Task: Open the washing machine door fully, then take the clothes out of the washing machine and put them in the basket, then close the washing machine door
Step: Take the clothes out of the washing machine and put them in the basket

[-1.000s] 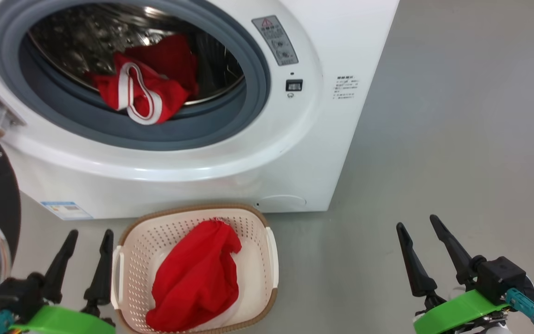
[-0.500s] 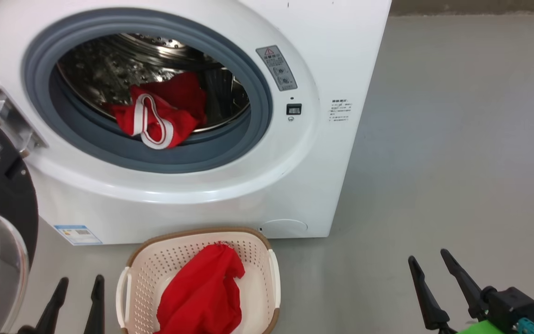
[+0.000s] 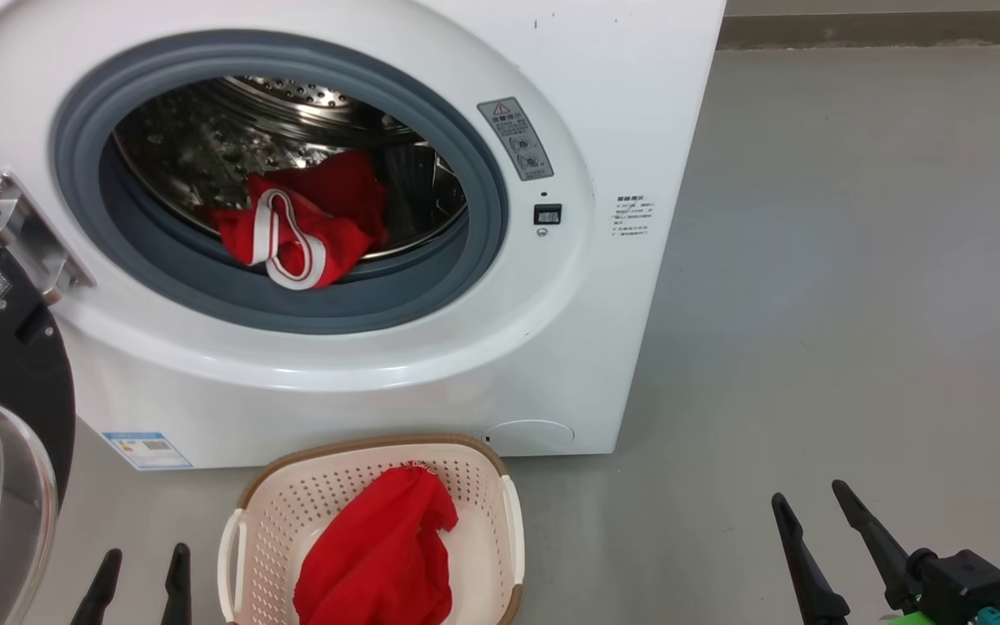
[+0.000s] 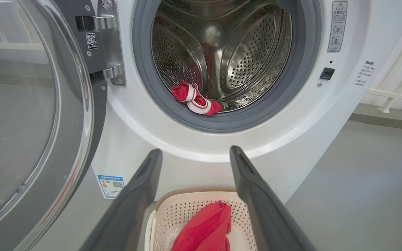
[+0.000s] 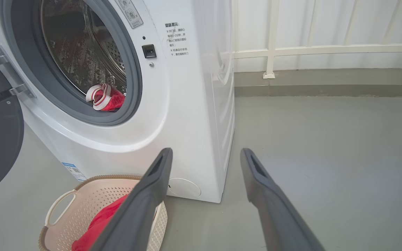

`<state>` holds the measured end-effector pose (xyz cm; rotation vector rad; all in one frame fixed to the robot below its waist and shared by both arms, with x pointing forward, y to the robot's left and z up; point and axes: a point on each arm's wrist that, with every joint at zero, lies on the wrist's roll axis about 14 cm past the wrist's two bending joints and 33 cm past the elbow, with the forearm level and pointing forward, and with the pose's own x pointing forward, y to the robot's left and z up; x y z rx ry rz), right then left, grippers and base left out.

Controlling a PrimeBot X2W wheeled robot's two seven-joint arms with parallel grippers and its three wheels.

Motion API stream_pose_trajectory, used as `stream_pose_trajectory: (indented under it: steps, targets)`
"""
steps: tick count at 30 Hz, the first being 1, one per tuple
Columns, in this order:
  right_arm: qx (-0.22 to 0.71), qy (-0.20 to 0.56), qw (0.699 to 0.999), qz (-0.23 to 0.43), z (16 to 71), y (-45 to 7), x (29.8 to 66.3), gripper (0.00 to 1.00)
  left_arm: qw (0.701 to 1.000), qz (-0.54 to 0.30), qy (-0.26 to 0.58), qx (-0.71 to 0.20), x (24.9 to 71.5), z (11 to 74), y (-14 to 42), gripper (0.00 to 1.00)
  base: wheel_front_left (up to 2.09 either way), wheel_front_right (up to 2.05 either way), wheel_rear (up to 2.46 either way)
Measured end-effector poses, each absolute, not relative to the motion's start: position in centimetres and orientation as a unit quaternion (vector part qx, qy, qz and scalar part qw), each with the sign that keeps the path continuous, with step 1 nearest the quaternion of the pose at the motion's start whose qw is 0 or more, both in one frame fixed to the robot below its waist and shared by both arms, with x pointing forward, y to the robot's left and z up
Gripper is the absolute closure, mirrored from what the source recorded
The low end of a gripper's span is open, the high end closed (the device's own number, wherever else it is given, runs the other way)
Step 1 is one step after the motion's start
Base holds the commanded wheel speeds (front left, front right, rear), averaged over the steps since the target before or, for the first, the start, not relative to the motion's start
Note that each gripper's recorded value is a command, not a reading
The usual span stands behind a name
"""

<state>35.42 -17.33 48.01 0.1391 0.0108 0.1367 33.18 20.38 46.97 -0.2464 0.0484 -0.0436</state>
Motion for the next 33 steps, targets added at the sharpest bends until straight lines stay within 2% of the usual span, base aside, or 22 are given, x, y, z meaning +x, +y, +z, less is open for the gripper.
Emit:
stream_pose_trajectory:
  steps: [18,26,33]
  targets:
    - [0.080,0.020,0.994,0.065,47.0,-16.9,35.7,0.00,0.990,-0.043,0.054,-0.125,33.9,45.3,19.1,0.00,0.00,0.00,0.00]
    - [0.085,0.014,0.994,0.068,47.1,-16.2,37.7,0.00,0.988,-0.082,0.062,-0.114,38.5,44.9,17.8,0.00,0.00,0.00,0.00]
    - [0.092,0.021,0.993,0.076,46.2,-14.8,40.0,0.00,0.986,-0.124,0.085,-0.075,45.2,44.6,16.5,0.00,0.00,0.00,0.00]
